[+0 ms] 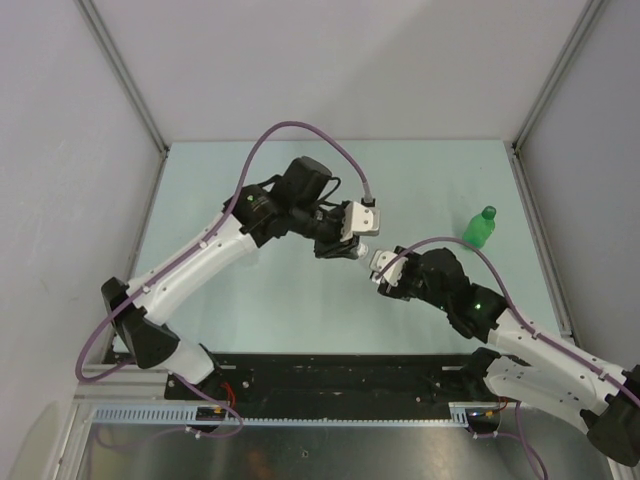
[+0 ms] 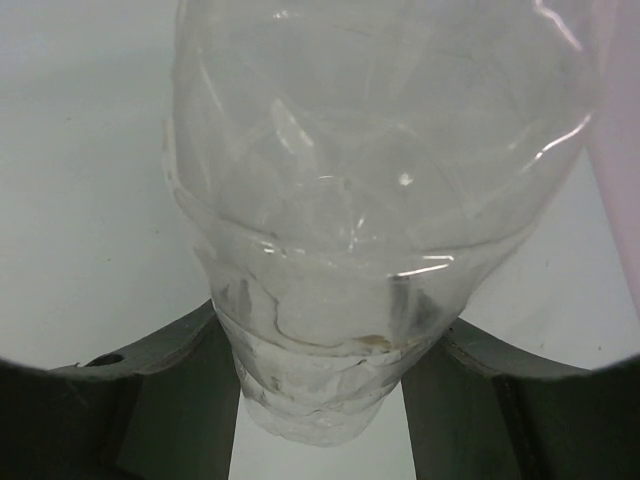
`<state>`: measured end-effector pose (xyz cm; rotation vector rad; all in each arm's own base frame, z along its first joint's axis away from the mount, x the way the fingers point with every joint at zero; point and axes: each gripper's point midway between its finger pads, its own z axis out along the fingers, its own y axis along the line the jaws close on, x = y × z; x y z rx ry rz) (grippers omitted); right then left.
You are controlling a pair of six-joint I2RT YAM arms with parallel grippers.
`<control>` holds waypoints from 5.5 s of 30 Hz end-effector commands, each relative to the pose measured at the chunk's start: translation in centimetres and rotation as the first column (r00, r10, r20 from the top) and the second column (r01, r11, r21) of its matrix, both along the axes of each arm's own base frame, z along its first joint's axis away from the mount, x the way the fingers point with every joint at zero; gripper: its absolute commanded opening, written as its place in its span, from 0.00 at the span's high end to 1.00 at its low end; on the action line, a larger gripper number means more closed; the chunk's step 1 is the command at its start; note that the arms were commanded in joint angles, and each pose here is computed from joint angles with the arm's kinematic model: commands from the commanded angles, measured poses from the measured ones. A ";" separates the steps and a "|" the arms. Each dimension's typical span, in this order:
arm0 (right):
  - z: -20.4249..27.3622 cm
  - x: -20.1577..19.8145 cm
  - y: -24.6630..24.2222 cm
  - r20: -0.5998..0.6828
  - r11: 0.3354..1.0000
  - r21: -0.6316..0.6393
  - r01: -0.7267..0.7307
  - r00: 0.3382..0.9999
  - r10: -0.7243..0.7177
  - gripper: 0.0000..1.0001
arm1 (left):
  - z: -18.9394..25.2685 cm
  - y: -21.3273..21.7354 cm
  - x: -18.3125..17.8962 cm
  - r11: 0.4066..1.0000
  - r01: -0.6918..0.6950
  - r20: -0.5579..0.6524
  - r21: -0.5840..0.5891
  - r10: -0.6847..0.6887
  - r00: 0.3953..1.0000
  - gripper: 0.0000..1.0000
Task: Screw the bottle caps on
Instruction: Screw the bottle cap onto the plastic bottle.
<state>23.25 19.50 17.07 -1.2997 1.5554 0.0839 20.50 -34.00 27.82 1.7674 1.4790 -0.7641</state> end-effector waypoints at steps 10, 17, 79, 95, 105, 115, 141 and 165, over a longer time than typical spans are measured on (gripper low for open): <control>9.7 -1.5 6.8 0.258 0.922 0.235 -0.309 0.934 0.248 1.00 | -2.0 -2.6 0.5 0.999 0.033 0.019 0.030 -0.034 0.999 0.19; 8.8 -0.9 6.9 0.237 0.931 0.223 -0.288 0.943 0.235 1.00 | 0.3 -2.6 0.6 1.000 -0.007 0.017 -0.014 0.007 1.000 0.01; 10.3 9.3 -2.6 0.160 0.592 0.717 0.369 0.738 -0.655 1.00 | 17.0 0.8 6.5 0.378 -0.846 -0.482 -0.375 0.701 0.526 0.01; 8.3 9.7 -0.8 0.088 0.575 0.726 0.378 0.777 -0.623 1.00 | 15.9 -3.4 8.6 0.237 -0.896 -0.441 -0.374 0.805 0.397 0.07; 6.7 10.1 -0.2 0.085 0.606 0.687 0.402 0.784 -0.615 1.00 | 15.1 -5.2 8.8 0.244 -0.894 -0.409 -0.375 0.823 0.395 0.20; 7.0 9.8 -0.1 0.077 0.608 0.690 0.393 0.795 -0.602 1.00 | 13.0 -5.9 8.9 0.259 -0.904 -0.396 -0.339 0.832 0.388 0.34; 7.8 9.2 -0.1 0.076 0.614 0.693 0.378 0.808 -0.584 1.00 | 10.7 -6.0 8.7 0.274 -0.914 -0.381 -0.300 0.844 0.378 0.46; 10.7 6.9 1.4 0.088 0.663 0.710 0.238 0.904 -0.418 1.00 | 8.0 -7.0 6.3 0.540 -0.800 -0.208 -0.261 0.778 0.593 0.85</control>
